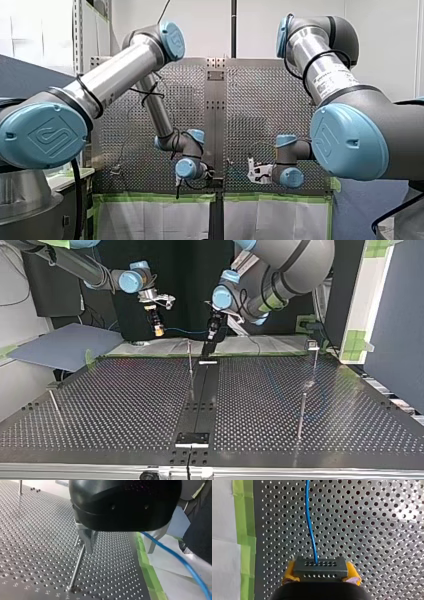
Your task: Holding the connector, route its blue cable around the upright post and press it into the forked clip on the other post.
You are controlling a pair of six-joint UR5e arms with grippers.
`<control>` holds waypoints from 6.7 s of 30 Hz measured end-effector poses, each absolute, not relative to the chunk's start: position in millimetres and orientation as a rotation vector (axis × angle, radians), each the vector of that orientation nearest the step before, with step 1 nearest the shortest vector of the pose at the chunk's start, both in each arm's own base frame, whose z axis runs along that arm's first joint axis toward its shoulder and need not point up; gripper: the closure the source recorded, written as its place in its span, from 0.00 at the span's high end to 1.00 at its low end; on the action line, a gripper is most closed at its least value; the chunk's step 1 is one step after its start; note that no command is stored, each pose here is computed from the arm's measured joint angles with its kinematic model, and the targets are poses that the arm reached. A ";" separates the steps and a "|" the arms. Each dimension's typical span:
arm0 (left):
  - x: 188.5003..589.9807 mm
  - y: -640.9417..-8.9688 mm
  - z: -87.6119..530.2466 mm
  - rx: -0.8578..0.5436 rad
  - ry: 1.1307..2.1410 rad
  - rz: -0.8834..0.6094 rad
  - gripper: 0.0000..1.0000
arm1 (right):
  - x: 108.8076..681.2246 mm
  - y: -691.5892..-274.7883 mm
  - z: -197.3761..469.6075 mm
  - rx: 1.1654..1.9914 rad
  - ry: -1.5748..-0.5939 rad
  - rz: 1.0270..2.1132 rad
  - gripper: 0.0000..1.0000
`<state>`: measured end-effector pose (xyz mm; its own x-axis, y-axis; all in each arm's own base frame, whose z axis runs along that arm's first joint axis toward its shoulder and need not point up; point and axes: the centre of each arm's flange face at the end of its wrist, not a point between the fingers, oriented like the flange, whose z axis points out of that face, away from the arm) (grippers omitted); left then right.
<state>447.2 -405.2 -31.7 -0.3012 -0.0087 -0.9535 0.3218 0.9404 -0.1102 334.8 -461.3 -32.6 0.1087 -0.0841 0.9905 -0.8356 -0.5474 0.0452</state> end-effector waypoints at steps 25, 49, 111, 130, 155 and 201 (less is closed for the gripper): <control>452.5 -415.9 -35.1 -0.003 1.828 -0.445 0.99 | 342.0 -455.4 -29.9 1.805 -0.855 1.546 0.00; 454.4 -407.3 -34.2 -0.015 1.806 -0.308 0.21 | 343.2 -454.9 -29.7 1.813 -0.848 1.558 0.00; 458.6 -447.9 -35.2 0.140 1.694 -0.191 0.00 | 291.6 -504.7 -23.2 1.694 -0.955 1.502 0.00; 475.9 -447.9 -53.8 0.137 1.725 -0.171 0.00 | 292.1 -504.9 -23.1 1.696 -0.950 1.507 0.00; 514.4 -441.4 -37.9 0.138 1.715 -0.141 0.00 | 284.1 -509.4 -24.4 1.675 -0.976 1.494 0.00; 537.4 -453.2 -18.4 0.161 1.707 -0.141 0.00 | 281.4 -576.6 -34.3 1.679 -1.040 1.440 0.00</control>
